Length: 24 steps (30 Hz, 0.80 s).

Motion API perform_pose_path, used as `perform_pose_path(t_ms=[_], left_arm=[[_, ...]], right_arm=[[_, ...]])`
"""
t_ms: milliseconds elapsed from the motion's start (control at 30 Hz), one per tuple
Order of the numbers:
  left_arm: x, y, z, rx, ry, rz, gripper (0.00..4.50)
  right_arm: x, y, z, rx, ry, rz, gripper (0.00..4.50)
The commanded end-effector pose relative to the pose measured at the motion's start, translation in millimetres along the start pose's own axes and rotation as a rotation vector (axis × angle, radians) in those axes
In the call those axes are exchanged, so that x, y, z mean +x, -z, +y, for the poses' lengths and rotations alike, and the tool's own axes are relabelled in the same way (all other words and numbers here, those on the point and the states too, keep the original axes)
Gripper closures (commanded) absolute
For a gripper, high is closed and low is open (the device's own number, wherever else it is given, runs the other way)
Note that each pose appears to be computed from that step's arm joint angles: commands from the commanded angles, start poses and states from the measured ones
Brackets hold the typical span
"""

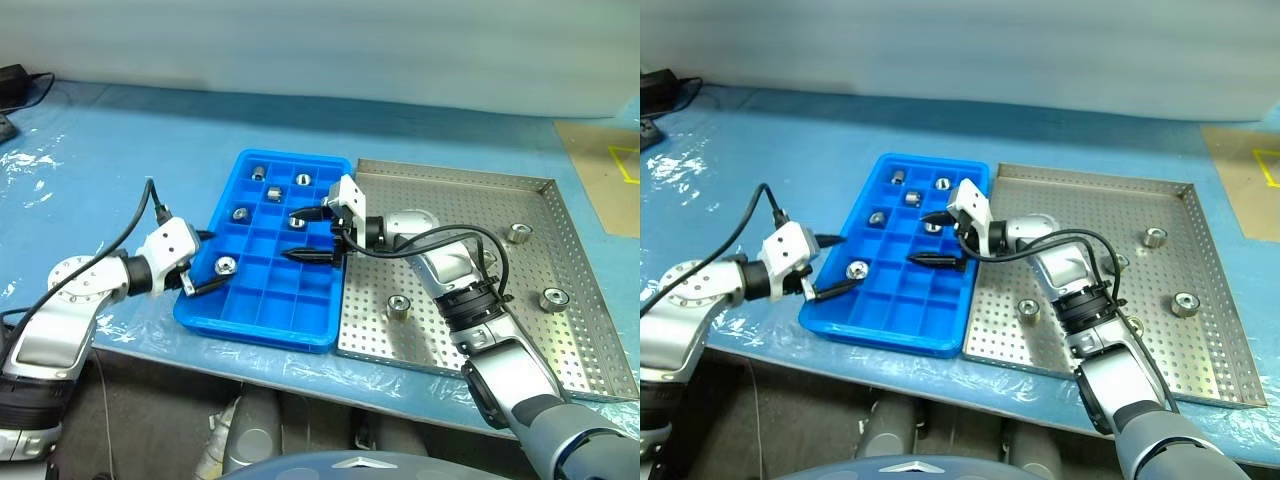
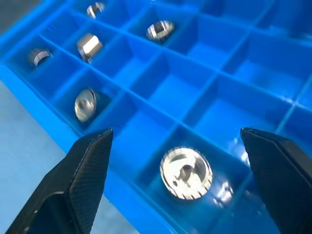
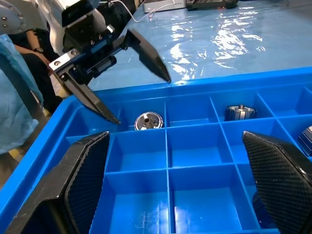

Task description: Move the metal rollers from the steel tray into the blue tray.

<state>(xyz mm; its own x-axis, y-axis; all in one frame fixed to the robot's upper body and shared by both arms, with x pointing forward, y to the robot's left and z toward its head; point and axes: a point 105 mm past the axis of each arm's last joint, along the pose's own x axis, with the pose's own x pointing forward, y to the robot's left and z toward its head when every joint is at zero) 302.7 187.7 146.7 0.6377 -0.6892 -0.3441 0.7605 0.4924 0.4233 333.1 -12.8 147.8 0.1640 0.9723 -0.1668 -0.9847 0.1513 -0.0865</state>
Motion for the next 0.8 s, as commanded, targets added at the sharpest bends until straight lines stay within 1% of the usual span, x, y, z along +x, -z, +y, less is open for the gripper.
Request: perform_pose_path(t_ms=[33,133,233,300,367,433,567,700,800], left_arm=[[19,-39,-1,0.033,0.047,-0.153,0.09],[39,-57,-6,0.031,0.110,-0.230,0.09],[68,-66,-10,0.041,0.191,-0.274,0.09],[83,-69,-13,0.049,0.237,-0.290,0.09],[100,-68,-18,0.086,0.286,-0.285,0.09],[115,-71,-28,0.109,0.372,-0.297,0.09],[131,-79,-44,0.126,0.512,-0.330,0.09],[150,-85,-69,0.154,0.678,-0.344,0.09],[154,-88,-83,0.169,0.782,-0.355,0.09]], right_arm=[[-11,-16,-5,-0.055,0.051,-0.045,0.00],[-22,-19,-12,-0.057,0.108,-0.051,0.00],[-46,-17,-17,-0.063,0.208,-0.030,0.00],[-65,-14,-20,-0.067,0.282,-0.009,0.00],[-90,-14,-27,-0.065,0.396,0.004,0.00],[-115,-12,-26,-0.064,0.492,0.025,0.00],[-141,-6,-13,-0.049,0.598,0.057,0.00],[-167,5,14,0.006,0.743,0.076,0.00],[-177,14,31,0.038,0.807,0.108,0.00]])
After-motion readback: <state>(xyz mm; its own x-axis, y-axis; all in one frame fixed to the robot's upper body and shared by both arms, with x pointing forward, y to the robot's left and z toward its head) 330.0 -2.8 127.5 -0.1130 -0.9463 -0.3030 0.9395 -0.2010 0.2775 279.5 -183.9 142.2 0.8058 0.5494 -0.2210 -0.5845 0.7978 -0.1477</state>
